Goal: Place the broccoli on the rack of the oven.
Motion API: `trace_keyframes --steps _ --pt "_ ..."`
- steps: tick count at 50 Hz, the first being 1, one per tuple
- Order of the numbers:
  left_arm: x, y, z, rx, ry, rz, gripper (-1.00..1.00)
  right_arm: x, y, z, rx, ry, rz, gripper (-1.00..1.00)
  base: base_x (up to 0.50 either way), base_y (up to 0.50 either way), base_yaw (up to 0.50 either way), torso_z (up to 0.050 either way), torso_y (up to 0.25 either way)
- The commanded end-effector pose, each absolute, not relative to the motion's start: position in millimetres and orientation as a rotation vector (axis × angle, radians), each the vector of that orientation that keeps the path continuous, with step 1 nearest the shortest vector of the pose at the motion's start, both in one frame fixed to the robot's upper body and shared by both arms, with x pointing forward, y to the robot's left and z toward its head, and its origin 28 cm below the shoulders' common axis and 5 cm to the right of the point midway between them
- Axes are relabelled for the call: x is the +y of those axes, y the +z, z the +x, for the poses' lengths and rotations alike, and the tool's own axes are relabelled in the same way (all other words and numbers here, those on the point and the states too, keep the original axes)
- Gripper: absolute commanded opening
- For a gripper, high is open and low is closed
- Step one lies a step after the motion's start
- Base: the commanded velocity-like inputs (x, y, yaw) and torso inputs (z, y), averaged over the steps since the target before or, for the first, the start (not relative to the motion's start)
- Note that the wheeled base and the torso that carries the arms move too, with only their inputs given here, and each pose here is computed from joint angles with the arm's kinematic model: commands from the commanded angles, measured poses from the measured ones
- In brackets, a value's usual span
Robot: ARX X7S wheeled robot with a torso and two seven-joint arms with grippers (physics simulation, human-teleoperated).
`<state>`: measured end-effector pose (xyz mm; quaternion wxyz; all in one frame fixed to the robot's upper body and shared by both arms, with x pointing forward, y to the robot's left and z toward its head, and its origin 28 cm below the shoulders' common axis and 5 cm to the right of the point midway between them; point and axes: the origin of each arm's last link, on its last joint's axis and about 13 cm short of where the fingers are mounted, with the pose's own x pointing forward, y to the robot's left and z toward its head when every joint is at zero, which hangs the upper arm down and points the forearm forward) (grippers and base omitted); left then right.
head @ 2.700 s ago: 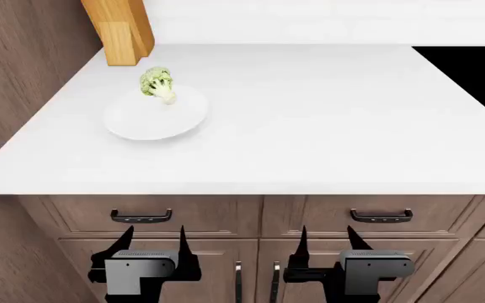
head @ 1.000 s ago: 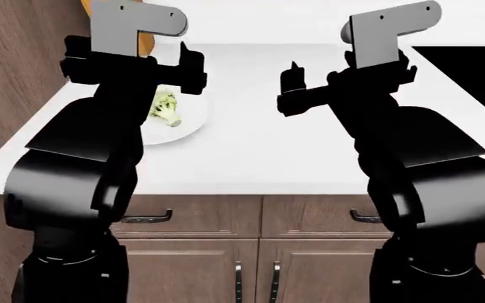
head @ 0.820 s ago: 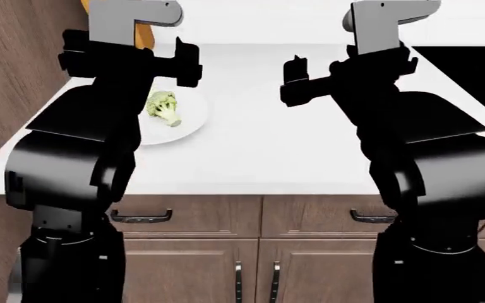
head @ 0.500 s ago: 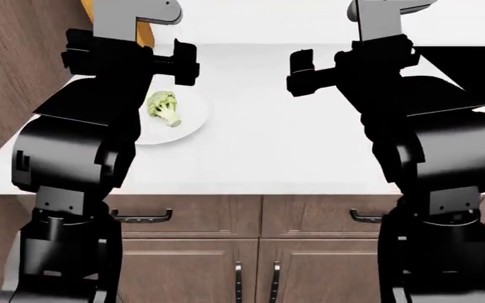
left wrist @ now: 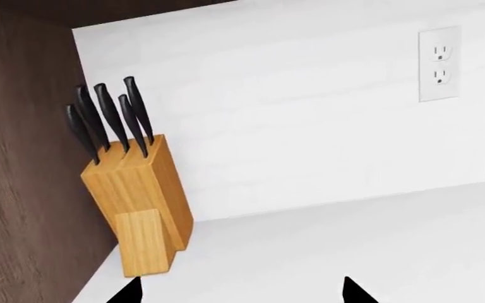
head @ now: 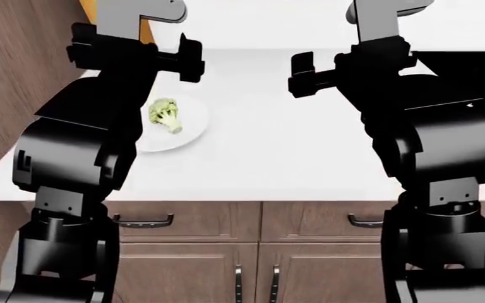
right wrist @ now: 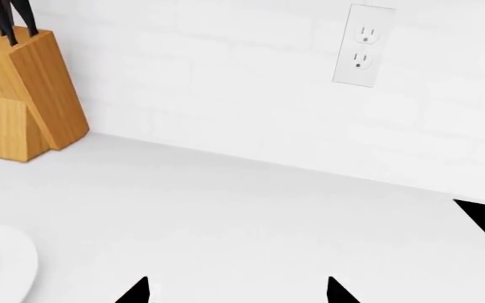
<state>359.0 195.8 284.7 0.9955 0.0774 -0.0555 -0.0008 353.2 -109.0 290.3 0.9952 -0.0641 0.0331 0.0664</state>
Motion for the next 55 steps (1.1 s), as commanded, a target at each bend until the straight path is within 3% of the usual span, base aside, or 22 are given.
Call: trace_keyframes --steps 1,27,42,55 --pt "194.7 284.8 358.6 -0.131 -0.019 0.155 1.0 -110.0 290.1 353.8 0.07 0.135 -0.131 1.0 0.0 0.0 0.0 0.049 0.031" --pt "195.0 286.4 357.2 -0.134 -0.02 0.154 1.0 -113.1 292.4 348.9 0.046 0.138 -0.143 1.0 0.0 0.0 0.0 0.05 0.051" --pt "196.1 284.4 359.4 -0.101 -0.008 0.137 1.0 -112.4 290.4 350.7 0.066 0.115 -0.177 1.0 0.0 0.07 0.0 0.0 0.0" --pt "196.7 281.3 361.0 -0.097 -0.007 0.136 1.0 -112.8 286.0 352.3 0.074 0.118 -0.165 1.0 0.0 0.48 0.0 0.0 0.0"
